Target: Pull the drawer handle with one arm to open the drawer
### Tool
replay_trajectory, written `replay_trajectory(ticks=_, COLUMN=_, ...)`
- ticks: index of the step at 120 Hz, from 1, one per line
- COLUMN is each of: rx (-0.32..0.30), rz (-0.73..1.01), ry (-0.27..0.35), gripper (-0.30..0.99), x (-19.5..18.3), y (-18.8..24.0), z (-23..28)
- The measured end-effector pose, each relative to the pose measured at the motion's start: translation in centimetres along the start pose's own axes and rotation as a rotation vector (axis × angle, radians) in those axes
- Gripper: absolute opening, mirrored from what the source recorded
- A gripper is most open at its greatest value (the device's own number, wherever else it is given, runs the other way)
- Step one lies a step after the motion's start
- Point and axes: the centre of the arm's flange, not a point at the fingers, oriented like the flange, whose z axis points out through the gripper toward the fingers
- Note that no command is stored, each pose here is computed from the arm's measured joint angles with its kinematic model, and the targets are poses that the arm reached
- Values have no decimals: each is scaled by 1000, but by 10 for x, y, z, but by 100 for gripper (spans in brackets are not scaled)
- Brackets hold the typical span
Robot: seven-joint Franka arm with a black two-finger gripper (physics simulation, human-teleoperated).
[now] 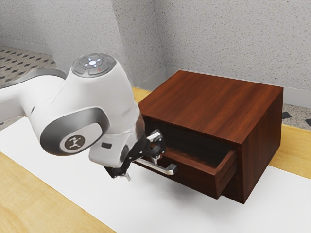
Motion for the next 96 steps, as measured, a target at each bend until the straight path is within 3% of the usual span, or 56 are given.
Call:
replay_trajectory(ticks=13, rx=24, rz=16, ry=4, gripper=39, x=13, y=11, z=-3)
replay_trajectory(ticks=20, rx=72, rz=22, ry=-17, gripper=29, x=19, y=18, z=-27)
replay_trajectory(ticks=35, rx=192, rz=10, ry=-95, gripper=50, x=30, y=36, z=-90)
replay_trajectory(ticks=52, rx=232, rz=-37, ry=-99, gripper=61, x=15, y=16, z=-119)
replay_trajectory(ticks=60, rx=219, rz=-139, ry=-92, gripper=63, x=-18, y=-7, z=-130)
replay_trajectory(ticks=68, rx=215, rz=-303, ry=-93, gripper=65, x=-71, y=2, z=-153)
replay_trajectory(ticks=75, rx=220, rz=-592, ry=-151, gripper=66, x=-171, y=64, z=-206)
replay_trajectory(ticks=81, rx=215, rz=-827, ry=-206, gripper=67, x=-232, y=133, z=-247)
replay_trajectory(ticks=86, rx=175, rz=-925, ry=-199, gripper=67, x=-251, y=152, z=-250)
replay_trajectory(ticks=96, rx=77, rz=-933, ry=-125, gripper=68, x=-249, y=99, z=-216)
